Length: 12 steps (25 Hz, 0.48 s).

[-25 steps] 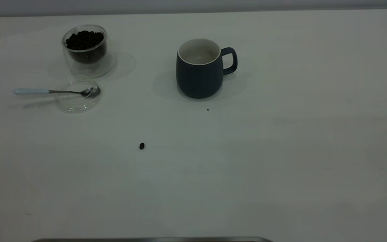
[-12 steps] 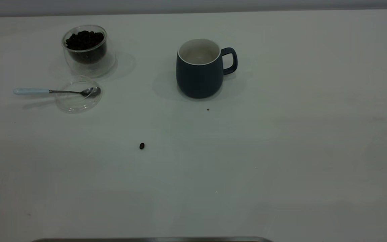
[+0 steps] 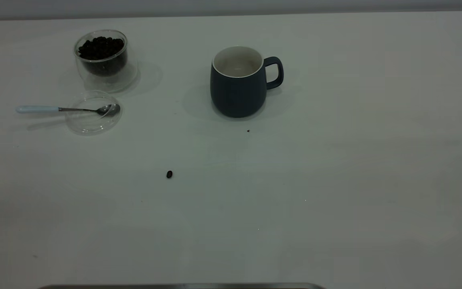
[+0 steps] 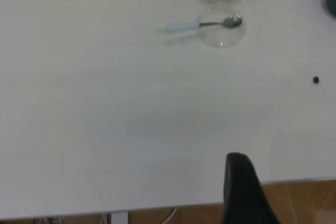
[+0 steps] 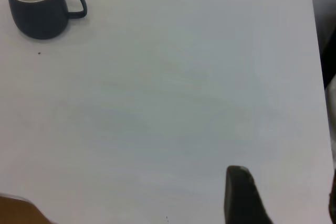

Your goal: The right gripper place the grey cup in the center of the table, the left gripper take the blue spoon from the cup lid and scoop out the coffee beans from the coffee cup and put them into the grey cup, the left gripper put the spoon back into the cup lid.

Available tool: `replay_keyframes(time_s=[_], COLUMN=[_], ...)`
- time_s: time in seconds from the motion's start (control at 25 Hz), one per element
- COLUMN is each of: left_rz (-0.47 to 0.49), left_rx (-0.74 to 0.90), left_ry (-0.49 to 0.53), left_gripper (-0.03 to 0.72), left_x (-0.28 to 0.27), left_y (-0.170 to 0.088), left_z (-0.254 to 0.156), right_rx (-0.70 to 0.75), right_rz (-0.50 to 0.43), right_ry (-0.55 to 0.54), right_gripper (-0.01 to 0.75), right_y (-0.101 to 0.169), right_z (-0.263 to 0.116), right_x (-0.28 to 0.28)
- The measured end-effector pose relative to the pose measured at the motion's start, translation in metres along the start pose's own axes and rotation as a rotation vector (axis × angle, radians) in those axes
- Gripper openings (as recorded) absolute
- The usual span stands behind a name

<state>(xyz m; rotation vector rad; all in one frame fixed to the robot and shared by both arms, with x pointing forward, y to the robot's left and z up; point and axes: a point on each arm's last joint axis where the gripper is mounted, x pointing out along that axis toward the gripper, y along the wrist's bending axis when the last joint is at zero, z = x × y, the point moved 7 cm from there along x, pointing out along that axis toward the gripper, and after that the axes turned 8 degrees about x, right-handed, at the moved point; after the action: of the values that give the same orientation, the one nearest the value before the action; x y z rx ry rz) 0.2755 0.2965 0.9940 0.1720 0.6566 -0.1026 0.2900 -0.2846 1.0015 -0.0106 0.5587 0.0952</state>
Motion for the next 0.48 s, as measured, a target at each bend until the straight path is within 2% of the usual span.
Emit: replay_keyframes(time_s=[0.48], left_rz=[-0.001], left_rx=[-0.008], left_ry=[0.019], left_gripper=[0.483], left_x=[0.0040], left_y=[-0.0003], left_z=[-0.0040], right_rx=[0.000], right_rz=[0.000], right_ry=[0.000], right_gripper=[0.363], right_y=[0.0000], right_z=[0.0000], right_x=[0.0000])
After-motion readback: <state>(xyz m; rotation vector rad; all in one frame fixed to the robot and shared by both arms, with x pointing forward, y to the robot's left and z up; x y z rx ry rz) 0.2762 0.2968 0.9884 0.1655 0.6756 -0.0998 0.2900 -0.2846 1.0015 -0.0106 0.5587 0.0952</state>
